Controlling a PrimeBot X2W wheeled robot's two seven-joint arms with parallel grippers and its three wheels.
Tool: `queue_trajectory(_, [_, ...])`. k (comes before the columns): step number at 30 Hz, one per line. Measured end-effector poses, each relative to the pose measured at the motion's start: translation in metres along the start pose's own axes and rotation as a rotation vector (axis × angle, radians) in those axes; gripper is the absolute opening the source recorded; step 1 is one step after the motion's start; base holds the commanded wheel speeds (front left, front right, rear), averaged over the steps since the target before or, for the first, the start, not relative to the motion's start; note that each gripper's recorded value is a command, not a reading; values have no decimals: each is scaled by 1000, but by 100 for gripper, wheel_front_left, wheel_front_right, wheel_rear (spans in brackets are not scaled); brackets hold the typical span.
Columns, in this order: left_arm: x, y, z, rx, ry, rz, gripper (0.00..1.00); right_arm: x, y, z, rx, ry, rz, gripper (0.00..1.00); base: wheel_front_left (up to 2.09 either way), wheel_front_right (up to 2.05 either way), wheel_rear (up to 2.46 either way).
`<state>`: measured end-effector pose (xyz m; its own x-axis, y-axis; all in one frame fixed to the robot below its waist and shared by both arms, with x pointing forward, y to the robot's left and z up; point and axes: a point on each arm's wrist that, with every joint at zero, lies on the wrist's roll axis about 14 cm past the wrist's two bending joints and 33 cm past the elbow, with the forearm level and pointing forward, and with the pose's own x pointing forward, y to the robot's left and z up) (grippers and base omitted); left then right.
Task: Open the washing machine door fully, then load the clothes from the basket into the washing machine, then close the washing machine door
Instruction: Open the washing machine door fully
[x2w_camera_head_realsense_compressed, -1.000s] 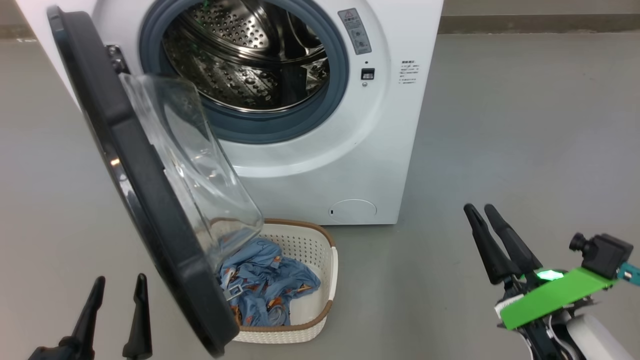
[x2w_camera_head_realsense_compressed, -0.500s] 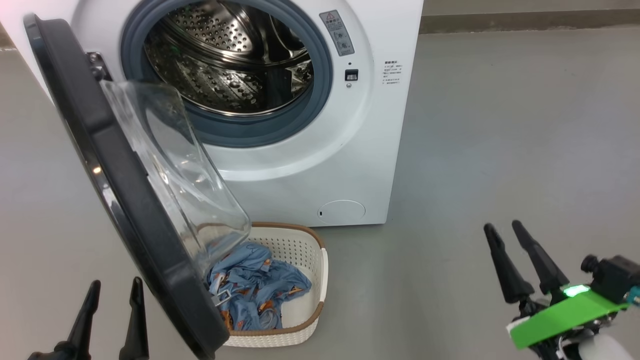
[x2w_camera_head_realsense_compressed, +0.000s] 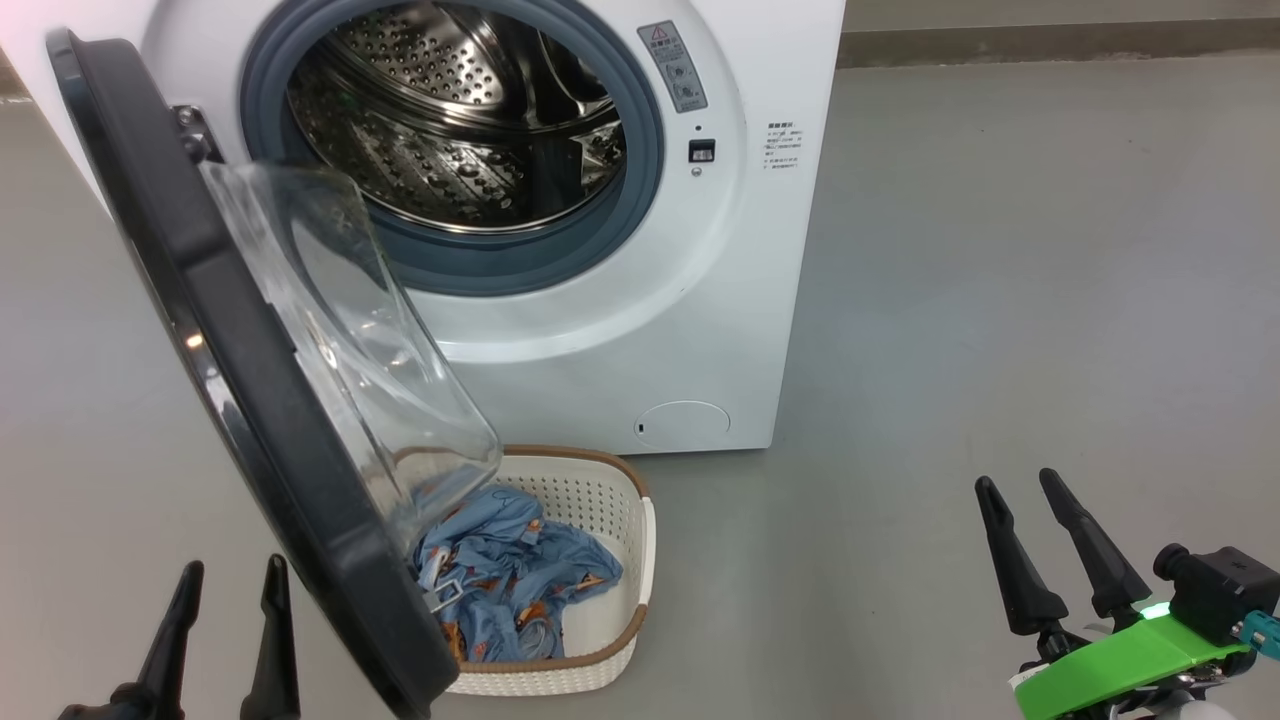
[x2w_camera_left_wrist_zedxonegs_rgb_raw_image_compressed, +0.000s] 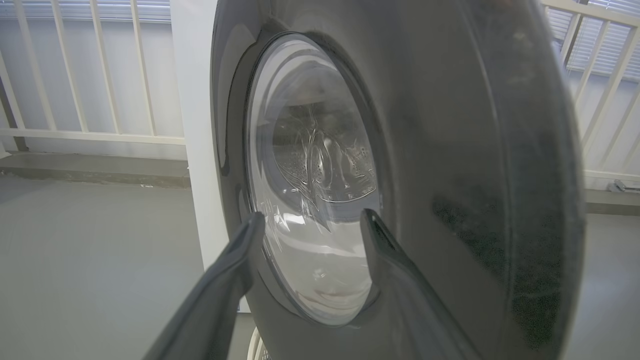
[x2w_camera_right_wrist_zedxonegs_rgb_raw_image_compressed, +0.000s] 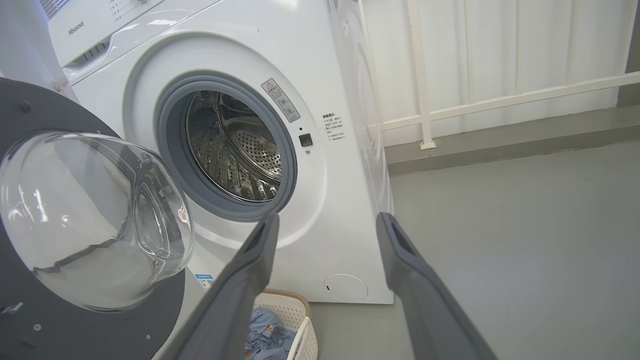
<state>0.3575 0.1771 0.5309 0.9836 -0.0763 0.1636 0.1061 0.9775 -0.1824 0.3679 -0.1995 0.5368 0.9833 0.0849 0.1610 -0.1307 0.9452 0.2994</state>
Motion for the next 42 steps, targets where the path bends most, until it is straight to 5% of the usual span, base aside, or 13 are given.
queue_trajectory(42, [-1, 3, -1, 6, 4, 10, 100, 2, -7, -7, -74, 30, -8, 100, 0, 0, 0])
